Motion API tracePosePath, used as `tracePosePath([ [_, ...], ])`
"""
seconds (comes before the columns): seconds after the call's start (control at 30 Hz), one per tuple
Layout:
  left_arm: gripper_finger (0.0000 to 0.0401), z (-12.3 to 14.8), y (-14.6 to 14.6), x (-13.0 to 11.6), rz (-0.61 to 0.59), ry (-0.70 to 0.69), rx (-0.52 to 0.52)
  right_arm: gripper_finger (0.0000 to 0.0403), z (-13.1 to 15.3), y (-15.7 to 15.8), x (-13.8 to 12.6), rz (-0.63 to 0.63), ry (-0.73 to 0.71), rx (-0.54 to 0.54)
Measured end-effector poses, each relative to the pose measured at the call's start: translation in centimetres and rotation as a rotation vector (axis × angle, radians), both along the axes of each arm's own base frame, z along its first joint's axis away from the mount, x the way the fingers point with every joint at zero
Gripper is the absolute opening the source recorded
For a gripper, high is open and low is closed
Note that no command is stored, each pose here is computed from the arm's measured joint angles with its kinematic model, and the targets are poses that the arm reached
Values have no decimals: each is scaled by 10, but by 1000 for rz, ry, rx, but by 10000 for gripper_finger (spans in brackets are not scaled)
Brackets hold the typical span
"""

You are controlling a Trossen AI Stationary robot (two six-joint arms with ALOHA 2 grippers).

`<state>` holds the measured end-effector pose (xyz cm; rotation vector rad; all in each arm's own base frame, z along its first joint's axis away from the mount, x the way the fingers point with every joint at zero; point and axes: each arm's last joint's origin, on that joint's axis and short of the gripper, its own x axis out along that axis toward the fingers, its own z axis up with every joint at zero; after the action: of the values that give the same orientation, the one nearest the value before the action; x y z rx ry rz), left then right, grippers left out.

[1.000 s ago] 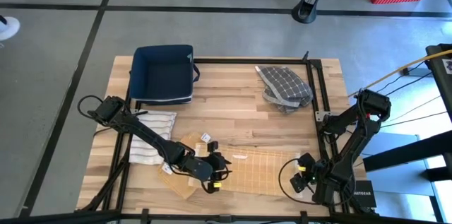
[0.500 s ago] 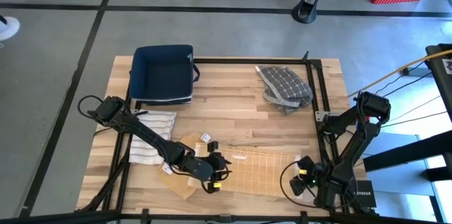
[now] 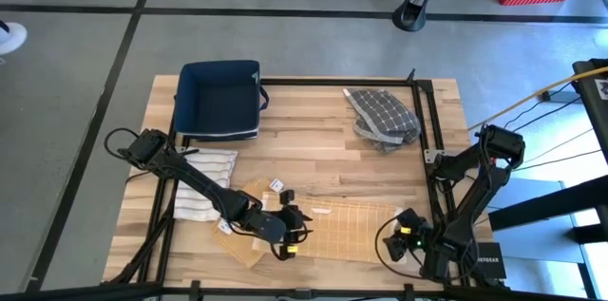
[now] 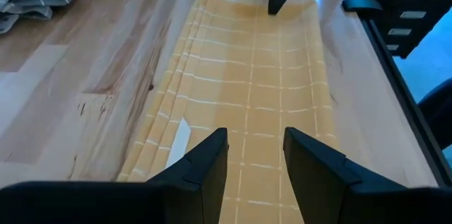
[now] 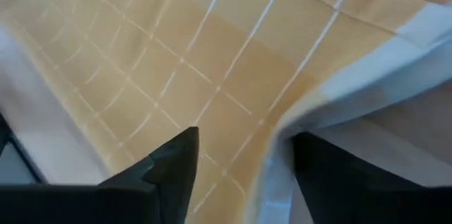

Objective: Fold towel
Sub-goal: Fold the orange pattern towel

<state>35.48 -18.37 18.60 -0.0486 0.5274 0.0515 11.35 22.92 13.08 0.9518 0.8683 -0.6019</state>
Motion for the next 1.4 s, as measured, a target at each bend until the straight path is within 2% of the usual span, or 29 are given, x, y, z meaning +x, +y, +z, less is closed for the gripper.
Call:
tracePosePath([
  [0.2, 131, -6, 7, 8, -24, 8, -32, 150, -12, 4, 2, 2, 5, -29],
  [0.33, 131, -24, 9, 22, -106, -4, -61, 91, -14, 4, 2, 5, 8, -33],
  [0.5, 131, -35, 12, 46, -140, -17, 11, 14, -14, 4, 2, 10, 20, -34],
  [0.67, 131, -44, 16, 76, -139, -28, 68, 30, -14, 4, 2, 10, 22, -34],
  [0.77, 131, -45, 16, 94, -136, -52, 78, 19, -14, 4, 2, 9, 22, -35],
  [0.87, 131, -54, 13, 107, -157, -54, 66, 9, -14, 3, 2, 8, 20, -38],
  [0.97, 131, -68, 9, 117, -201, -33, 43, 17, -12, 2, 4, -4, 25, -27],
  [1.17, 131, -94, 7, 122, -207, 11, 24, 9, -2, -4, 9, -24, 21, -2],
  [1.4, 131, -95, 19, 125, -145, 51, -30, 18, 13, -7, 8, -26, -8, 47],
])
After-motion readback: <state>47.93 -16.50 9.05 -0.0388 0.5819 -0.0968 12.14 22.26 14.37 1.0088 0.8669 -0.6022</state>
